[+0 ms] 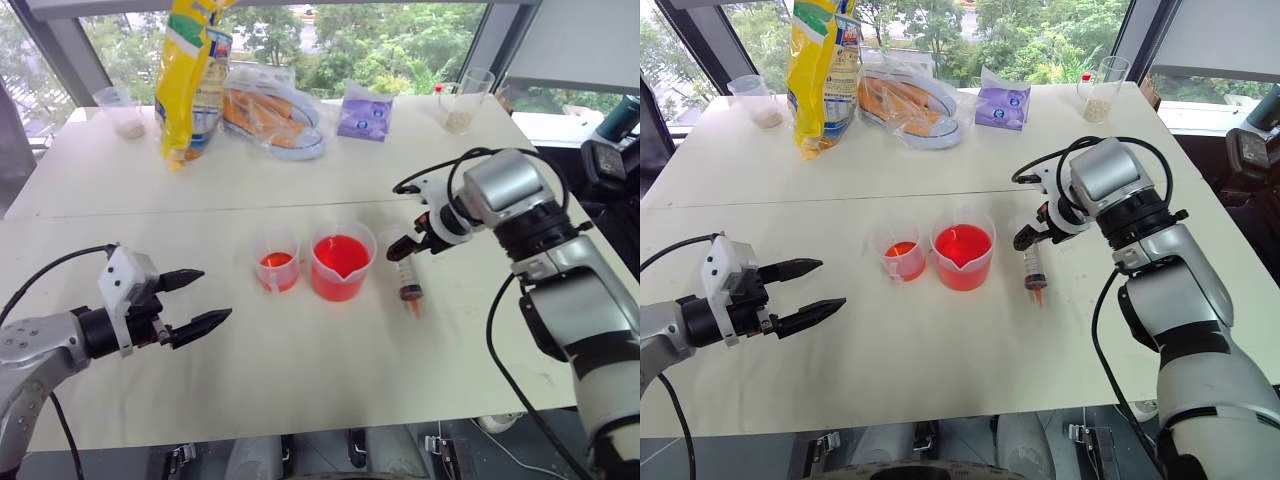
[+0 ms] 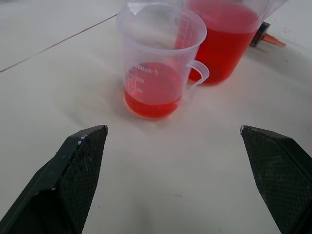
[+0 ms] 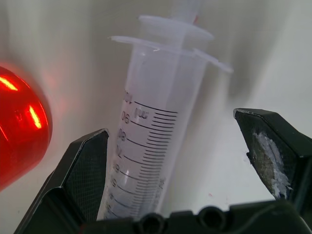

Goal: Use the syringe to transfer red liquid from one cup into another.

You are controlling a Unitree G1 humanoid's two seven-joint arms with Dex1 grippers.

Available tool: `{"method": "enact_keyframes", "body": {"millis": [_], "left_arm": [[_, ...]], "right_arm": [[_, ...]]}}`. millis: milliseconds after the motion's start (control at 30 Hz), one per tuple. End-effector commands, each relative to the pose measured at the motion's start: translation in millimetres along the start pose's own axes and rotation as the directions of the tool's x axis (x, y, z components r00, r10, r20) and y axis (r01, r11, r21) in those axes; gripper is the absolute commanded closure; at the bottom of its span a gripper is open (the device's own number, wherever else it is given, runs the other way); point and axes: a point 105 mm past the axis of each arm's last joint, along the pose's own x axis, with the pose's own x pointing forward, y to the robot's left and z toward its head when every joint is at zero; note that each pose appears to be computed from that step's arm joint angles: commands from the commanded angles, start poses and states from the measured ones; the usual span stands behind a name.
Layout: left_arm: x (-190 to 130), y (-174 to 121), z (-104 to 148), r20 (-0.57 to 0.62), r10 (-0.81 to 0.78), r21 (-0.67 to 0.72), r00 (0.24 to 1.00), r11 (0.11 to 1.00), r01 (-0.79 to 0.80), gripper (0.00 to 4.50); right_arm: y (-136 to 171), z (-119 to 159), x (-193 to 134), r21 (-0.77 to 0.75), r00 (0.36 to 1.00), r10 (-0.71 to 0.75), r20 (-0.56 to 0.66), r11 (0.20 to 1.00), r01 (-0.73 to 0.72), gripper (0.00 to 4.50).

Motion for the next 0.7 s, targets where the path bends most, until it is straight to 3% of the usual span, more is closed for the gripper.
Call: {"method": "enact_keyframes", "body": {"millis": [33, 233, 467, 700], "left_arm": [[-3, -1, 12, 0.041, 0.015, 0.048, 0.999, 0.999, -0.017, 0.0], [-1, -3, 10, 0.044, 0.029, 0.054, 0.999, 0.998, -0.031, 0.0], [0, -1, 9, 0.06, 0.061, 0.064, 0.996, 0.996, -0.064, 0.0], [-3, 7, 14, 0.068, 0.065, 0.077, 0.996, 0.995, -0.07, 0.0]], "right_arm": [[-1, 5, 1, -0.029, 0.998, -0.059, 0.012, 0.998, 0.059, 0.02], [-2, -1, 19, -0.053, 0.991, -0.13, -0.019, 0.99, 0.129, 0.02], [-6, -21, 32, -0.099, 0.981, -0.179, -0.076, 0.98, 0.171, 3.02], [-14, -26, 16, -0.069, 0.978, -0.195, -0.069, 0.979, 0.19, 3.05]]}}
